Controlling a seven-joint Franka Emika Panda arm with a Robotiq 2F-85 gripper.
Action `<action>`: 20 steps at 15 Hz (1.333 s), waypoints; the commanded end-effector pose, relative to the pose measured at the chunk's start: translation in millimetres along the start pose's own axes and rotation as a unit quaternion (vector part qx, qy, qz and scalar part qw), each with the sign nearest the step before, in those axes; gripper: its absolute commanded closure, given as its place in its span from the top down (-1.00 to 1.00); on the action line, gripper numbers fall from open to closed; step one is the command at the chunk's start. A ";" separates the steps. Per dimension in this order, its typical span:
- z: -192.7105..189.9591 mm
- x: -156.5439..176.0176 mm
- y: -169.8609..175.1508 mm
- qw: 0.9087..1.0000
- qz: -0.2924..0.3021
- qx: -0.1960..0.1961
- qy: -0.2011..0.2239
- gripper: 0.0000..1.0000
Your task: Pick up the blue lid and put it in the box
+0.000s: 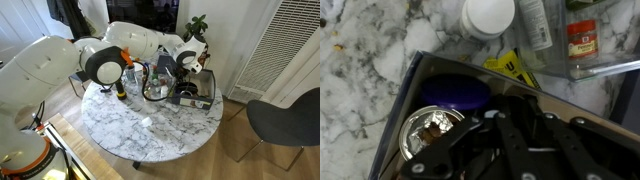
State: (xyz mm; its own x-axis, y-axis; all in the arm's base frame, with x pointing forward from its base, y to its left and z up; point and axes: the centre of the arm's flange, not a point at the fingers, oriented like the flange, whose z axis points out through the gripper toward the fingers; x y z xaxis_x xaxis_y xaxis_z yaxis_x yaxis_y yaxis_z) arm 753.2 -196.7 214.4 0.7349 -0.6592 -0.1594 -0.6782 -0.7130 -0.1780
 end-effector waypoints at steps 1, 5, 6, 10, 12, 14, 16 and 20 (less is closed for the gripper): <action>-29.3 -10.2 -1.1 0.999 -0.012 0.001 0.039 0.12; -75.3 -33.5 -1.8 0.993 -0.089 -0.001 0.075 0.70; -84.8 -40.1 -1.3 0.990 -0.117 -0.010 0.079 0.87; -111.8 -72.3 -1.6 0.971 -0.212 -0.057 0.093 1.00; -119.1 -94.7 -6.4 0.958 -0.251 -0.089 0.107 1.00; -124.3 -117.8 -13.3 0.944 -0.285 -0.114 0.117 1.00; -127.7 -144.9 -23.0 0.930 -0.321 -0.136 0.112 1.00; -125.0 -202.3 -41.3 0.914 -0.366 -0.157 0.072 1.00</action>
State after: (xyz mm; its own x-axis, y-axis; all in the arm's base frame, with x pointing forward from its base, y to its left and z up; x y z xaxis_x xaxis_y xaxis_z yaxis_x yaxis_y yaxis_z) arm 697.2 -99.4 372.5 0.9952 -0.0641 0.0735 -0.0699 -0.9944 0.0787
